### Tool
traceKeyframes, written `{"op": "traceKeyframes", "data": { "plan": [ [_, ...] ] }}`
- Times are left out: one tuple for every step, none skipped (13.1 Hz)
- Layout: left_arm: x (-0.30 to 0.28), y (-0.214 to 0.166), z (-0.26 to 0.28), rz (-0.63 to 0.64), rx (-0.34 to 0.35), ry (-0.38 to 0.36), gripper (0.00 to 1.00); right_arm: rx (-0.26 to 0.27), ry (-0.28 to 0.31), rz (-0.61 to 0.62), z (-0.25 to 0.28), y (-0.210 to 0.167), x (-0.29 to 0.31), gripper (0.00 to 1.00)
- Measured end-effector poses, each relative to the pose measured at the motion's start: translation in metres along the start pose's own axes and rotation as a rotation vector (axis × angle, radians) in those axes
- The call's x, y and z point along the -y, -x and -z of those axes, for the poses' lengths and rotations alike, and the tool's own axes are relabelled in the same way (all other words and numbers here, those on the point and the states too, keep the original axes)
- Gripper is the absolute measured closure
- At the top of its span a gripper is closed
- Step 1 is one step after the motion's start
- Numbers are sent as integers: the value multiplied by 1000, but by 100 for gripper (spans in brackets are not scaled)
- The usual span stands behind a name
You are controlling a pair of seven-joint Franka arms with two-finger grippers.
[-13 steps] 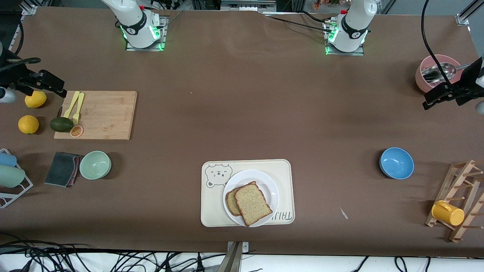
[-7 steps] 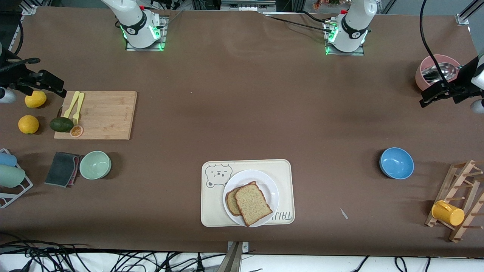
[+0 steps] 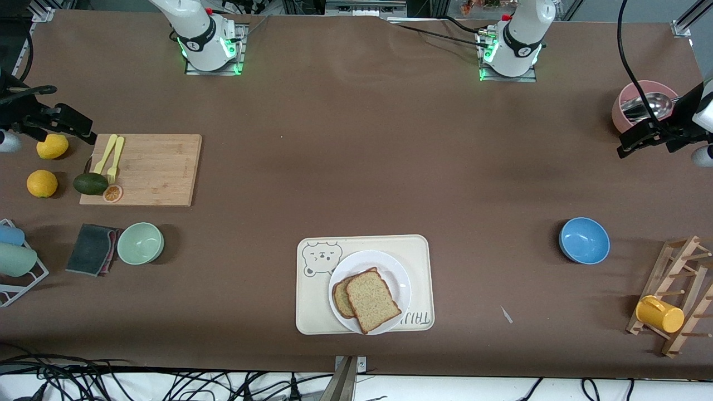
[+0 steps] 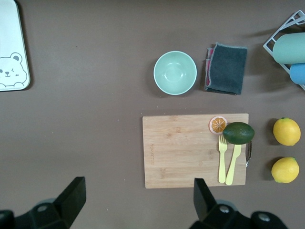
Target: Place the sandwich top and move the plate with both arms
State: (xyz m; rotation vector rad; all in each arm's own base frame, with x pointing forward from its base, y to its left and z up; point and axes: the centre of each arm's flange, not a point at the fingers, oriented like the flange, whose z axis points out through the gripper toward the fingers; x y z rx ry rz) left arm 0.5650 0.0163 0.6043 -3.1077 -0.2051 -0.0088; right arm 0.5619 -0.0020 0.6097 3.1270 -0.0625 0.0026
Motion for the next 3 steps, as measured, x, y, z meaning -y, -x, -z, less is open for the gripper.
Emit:
{"op": "traceKeyframes", "data": {
  "plan": [
    [-1,0,0,-1,0,0,0,0,0,0,0,0,0,0],
    [-2,0,0,-3,0,0,0,1,0,0,-1,0,0,0],
    [-3,0,0,-5,-1,0,0,2,0,0,-1,0,0,0]
  ]
}}
